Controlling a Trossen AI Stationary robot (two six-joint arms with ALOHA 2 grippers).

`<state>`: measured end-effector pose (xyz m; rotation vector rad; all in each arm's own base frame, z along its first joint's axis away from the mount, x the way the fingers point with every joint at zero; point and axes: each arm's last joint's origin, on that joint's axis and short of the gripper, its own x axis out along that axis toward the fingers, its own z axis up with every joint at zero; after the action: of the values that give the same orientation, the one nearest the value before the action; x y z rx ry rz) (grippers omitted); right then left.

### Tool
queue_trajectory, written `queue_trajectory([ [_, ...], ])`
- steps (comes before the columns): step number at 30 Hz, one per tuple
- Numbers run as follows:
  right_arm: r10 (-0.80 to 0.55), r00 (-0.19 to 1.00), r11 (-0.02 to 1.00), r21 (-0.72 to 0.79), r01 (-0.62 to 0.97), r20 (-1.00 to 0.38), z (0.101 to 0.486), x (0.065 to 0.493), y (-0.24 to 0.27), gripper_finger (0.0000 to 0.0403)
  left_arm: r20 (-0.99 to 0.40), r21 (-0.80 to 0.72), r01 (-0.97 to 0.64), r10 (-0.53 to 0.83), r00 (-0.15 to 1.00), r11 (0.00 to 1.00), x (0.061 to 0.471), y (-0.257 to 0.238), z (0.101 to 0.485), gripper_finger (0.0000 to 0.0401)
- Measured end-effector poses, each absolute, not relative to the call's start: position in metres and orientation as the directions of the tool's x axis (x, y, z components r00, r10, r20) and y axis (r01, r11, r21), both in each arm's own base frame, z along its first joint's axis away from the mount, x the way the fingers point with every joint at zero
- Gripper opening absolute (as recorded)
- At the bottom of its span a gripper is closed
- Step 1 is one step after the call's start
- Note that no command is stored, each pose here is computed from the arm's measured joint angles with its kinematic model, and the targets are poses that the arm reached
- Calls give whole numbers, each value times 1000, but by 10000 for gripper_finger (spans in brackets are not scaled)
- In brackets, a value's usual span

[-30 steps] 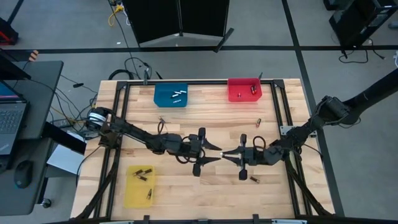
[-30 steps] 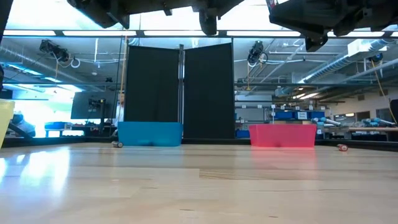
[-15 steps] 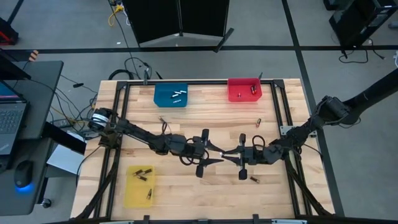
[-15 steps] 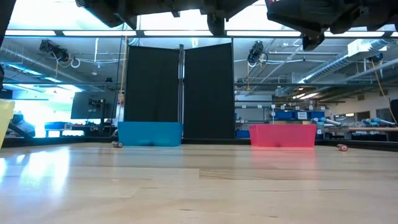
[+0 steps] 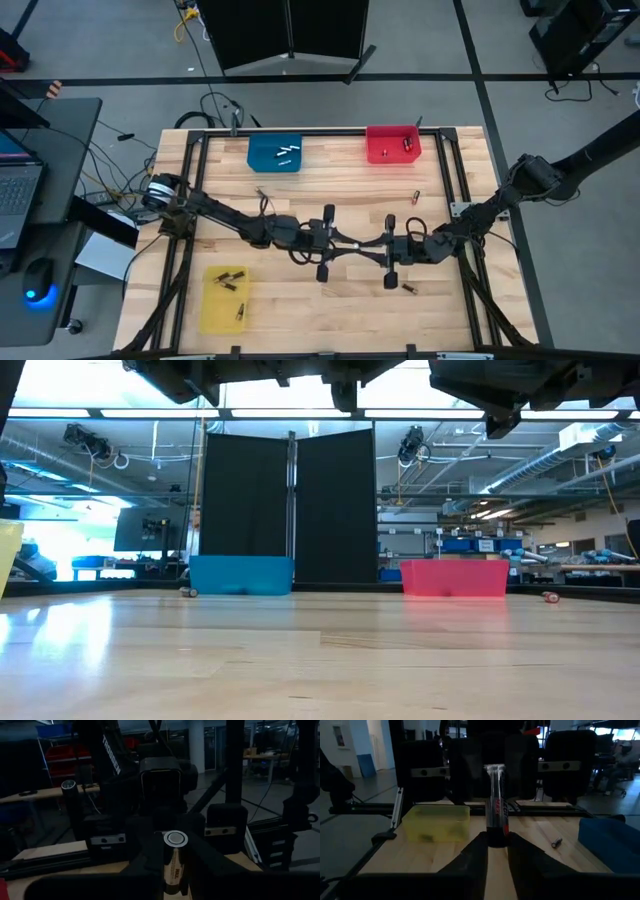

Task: Sort batteries
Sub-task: Put the silver battery into the blue bin

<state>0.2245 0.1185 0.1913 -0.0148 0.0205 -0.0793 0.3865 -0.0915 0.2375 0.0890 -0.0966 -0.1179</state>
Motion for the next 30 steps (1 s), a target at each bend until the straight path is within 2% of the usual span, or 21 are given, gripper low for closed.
queue_trajectory([
  [5, -142, 990, 990, -24, 141, -24, 191, 224, 117, 140, 123, 94, 93, -104, 987, 991, 379, -84, 259, 51],
  [9, -201, 979, 979, -36, 200, -33, 189, 224, 115, 178, 89, 134, 63, -76, 993, 989, 369, -77, 275, 51],
  [12, -217, 975, 975, -55, 214, -52, 187, 224, 114, 195, 41, 141, -2, -4, 999, 990, 355, -68, 294, 51],
  [15, -240, 968, 970, -62, 236, -74, 184, 223, 113, 198, -90, 133, -94, 107, 990, 987, 337, -49, 305, 51],
  [19, -267, 957, 963, -63, 261, -111, 179, 223, 112, 178, -327, 103, -242, 262, 908, 965, 311, -11, 322, 51],
  [24, -285, 947, 958, -43, 282, -147, 175, 225, 107, 112, -570, 142, -411, 414, 710, 901, 286, 47, 337, 51],
  [28, -302, 939, 953, -38, 300, -168, 172, 227, 102, 44, -670, 150, -492, 454, 588, 858, 275, 96, 339, 51],
  [30, -310, 935, 951, -42, 307, -173, 172, 227, 100, 15, -730, 129, -514, 432, 530, 848, 271, 120, 330, 51],
])
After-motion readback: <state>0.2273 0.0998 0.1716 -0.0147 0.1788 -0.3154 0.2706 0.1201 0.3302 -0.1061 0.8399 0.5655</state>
